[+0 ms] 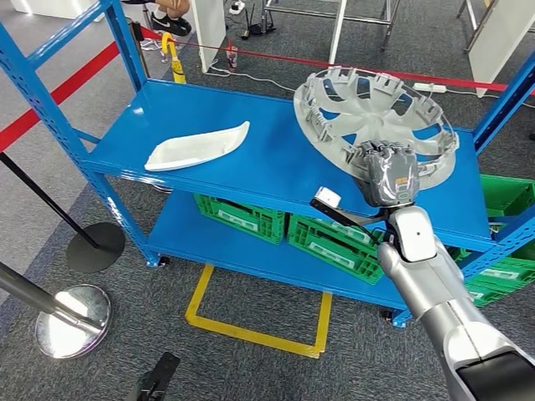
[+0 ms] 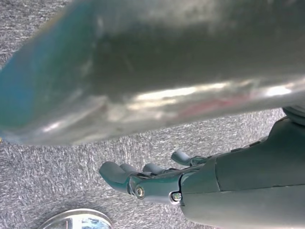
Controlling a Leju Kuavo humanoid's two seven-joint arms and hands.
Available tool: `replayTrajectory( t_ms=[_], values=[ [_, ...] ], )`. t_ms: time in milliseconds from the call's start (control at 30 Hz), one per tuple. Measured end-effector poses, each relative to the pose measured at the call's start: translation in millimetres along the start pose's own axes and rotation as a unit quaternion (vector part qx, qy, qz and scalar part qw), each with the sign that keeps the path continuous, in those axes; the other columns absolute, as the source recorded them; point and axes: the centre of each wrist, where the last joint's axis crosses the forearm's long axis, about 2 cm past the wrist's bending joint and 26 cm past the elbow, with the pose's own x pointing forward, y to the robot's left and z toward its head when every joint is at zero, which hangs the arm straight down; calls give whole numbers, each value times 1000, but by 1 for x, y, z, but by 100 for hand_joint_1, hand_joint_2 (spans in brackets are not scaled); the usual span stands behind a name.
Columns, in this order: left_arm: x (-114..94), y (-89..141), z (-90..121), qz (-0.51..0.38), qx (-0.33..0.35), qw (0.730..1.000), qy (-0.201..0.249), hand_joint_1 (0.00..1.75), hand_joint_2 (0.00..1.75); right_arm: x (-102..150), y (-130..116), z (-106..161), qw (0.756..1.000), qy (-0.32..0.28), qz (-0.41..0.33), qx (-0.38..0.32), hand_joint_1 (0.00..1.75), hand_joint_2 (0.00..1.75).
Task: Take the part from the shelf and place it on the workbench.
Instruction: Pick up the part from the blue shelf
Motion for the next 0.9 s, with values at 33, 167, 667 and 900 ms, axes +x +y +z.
replayTrajectory(
  t_ms=[33,167,667,900],
  values=[
    [0,0,0,0,0,1000,0,0,0,0,0,0,1000,0,0,0,175,175],
    [0,0,0,1,0,1000,0,0,0,0,0,0,1000,0,0,0,175,175],
    [0,0,0,-1,2,1000,8,0,0,1,1,1,1000,-8,10,5,175,175],
    [0,1,0,-5,3,1000,7,0,0,1,3,2,1000,-11,11,9,175,175]
  ],
)
